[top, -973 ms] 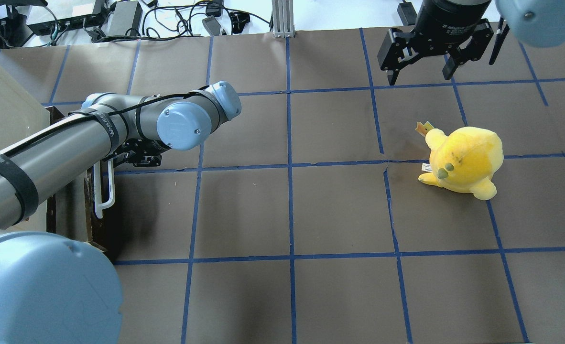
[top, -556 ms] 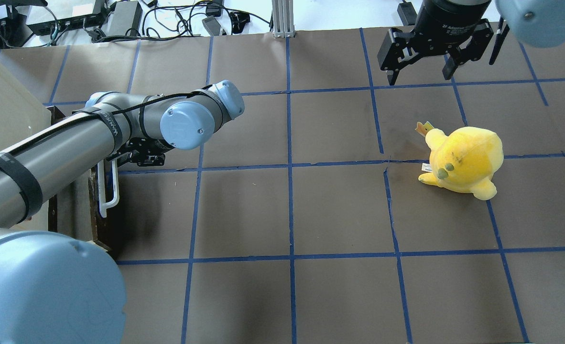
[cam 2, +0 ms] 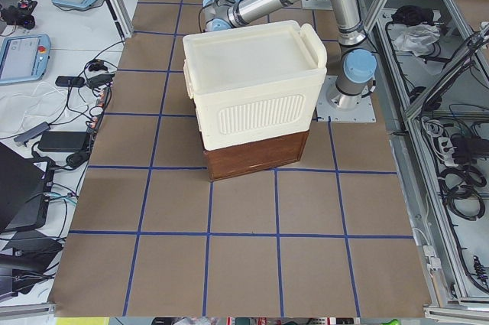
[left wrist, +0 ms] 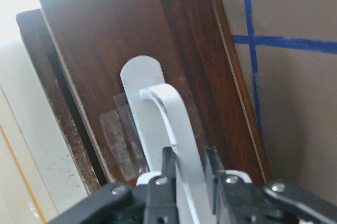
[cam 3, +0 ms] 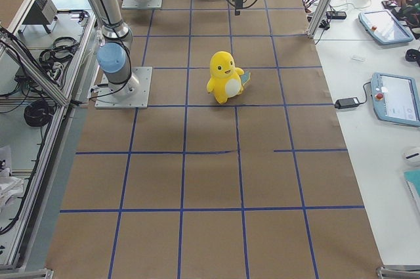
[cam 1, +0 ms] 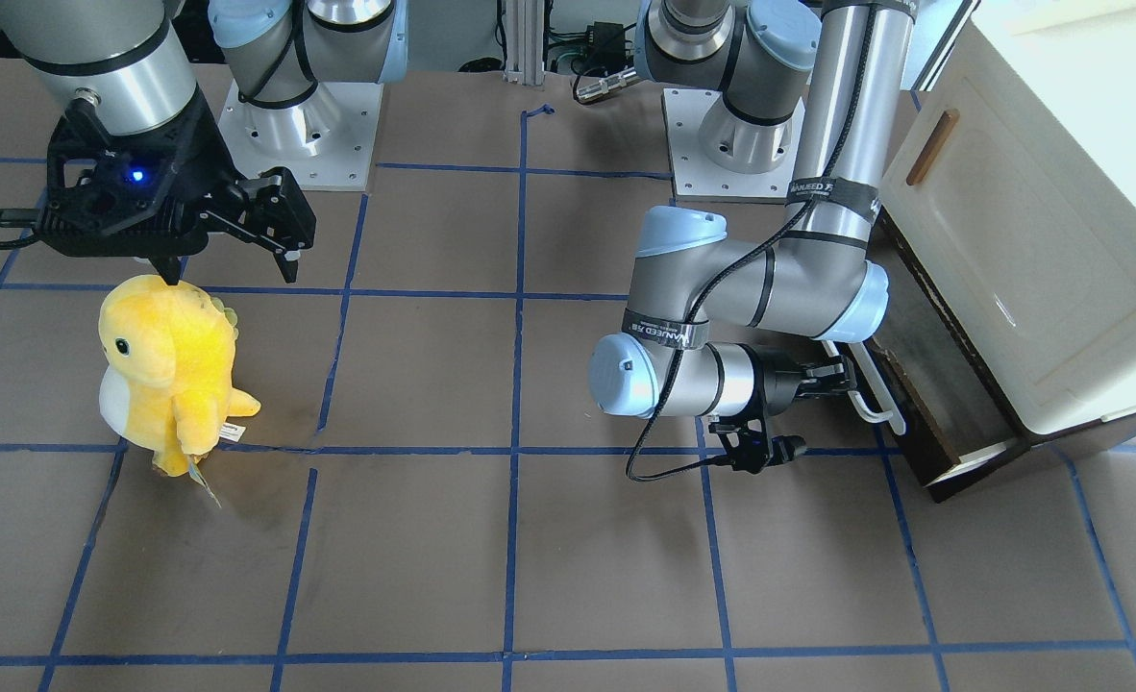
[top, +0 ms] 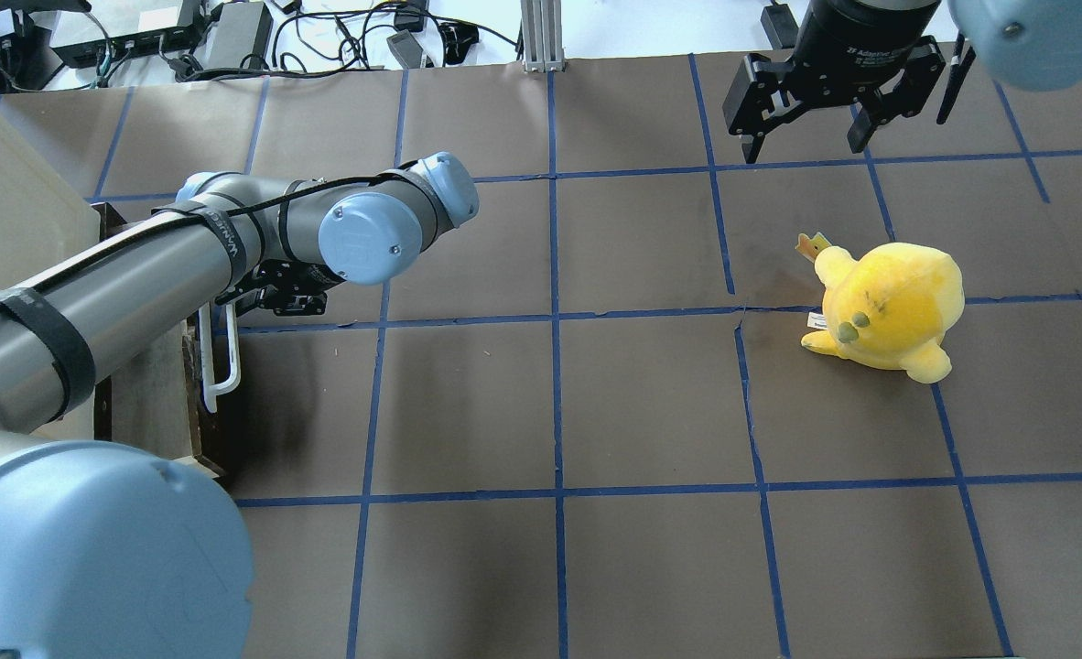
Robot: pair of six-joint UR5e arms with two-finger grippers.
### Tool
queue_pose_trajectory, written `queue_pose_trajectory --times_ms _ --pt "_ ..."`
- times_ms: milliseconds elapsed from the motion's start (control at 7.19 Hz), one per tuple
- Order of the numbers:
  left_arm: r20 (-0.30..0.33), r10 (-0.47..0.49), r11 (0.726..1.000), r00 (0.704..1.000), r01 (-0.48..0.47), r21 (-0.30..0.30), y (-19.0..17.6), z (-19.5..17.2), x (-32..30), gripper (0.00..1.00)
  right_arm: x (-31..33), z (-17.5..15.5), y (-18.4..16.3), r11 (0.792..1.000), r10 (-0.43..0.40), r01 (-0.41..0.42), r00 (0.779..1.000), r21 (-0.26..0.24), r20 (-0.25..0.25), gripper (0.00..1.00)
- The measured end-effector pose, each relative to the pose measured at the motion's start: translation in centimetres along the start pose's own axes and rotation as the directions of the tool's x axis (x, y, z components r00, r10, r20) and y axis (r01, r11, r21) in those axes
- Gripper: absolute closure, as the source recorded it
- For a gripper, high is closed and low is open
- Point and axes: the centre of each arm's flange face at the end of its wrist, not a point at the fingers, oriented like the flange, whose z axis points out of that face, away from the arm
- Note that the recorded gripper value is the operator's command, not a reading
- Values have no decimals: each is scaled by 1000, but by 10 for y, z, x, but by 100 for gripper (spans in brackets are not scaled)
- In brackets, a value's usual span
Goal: Pull drawer sideways
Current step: 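Pull the white handle with the left gripper, sliding the drawer out, then open the left gripper and lift it away from the handle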
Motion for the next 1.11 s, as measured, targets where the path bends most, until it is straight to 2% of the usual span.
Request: queue_pose_trajectory --times_ms 1112 --pt "-19 1 1000 1000 0 27 -4 -22 5 83 0 0 0 1000 0 0 1000 0 1 0"
